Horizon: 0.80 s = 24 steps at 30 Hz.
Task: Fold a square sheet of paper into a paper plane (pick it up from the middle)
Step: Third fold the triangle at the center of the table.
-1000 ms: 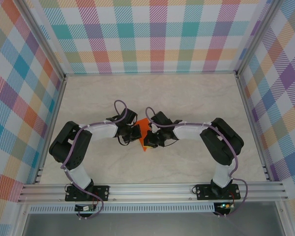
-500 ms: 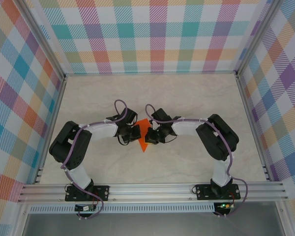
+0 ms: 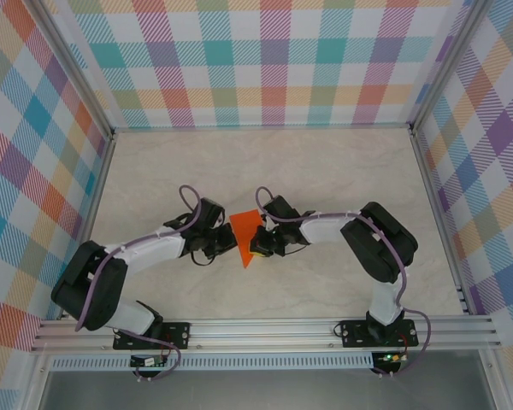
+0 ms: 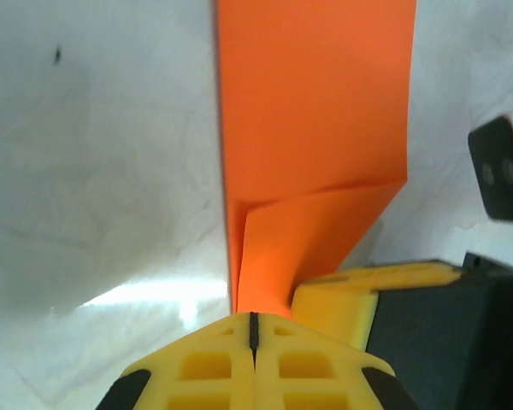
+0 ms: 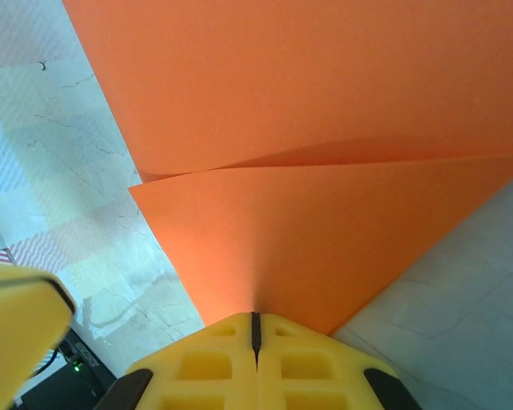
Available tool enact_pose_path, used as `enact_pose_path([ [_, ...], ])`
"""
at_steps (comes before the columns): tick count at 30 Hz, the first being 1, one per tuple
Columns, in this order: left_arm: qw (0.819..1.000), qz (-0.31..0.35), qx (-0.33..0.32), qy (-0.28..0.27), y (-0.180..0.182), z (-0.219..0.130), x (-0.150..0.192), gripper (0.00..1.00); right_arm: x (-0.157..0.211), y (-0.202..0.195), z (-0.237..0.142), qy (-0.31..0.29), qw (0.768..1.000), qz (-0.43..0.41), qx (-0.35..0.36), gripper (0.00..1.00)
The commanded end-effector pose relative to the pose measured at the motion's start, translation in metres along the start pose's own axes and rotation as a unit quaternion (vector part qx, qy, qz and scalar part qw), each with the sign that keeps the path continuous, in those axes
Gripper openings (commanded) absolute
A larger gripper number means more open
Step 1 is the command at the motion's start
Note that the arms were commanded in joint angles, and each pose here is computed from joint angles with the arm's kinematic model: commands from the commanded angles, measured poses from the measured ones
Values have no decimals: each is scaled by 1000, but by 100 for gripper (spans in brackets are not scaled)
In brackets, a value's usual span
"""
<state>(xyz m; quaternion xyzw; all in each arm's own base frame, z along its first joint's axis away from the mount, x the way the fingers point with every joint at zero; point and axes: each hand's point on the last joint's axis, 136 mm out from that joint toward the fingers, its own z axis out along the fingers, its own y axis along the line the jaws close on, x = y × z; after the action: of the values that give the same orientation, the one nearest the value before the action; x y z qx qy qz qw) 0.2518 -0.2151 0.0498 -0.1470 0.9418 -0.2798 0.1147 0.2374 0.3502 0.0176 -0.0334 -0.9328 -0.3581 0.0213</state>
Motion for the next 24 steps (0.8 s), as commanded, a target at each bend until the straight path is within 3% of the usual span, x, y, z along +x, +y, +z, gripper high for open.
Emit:
enact_pose_path([
  [1, 998, -25, 53, 9, -13, -2, 17, 0, 3, 3, 2, 0, 1000, 16, -6, 0],
  [7, 997, -25, 74, 24, -19, 8, 33, 0, 5, 11, 5, 15, 1000, -10, -21, 0],
  [19, 998, -28, 36, 49, -4, 30, 51, 0, 6, 9, 3, 16, 999, -24, -19, 0],
  [24, 998, -33, 6, 53, 13, 34, 57, 0, 11, 22, -2, 24, 996, -75, -44, 1],
])
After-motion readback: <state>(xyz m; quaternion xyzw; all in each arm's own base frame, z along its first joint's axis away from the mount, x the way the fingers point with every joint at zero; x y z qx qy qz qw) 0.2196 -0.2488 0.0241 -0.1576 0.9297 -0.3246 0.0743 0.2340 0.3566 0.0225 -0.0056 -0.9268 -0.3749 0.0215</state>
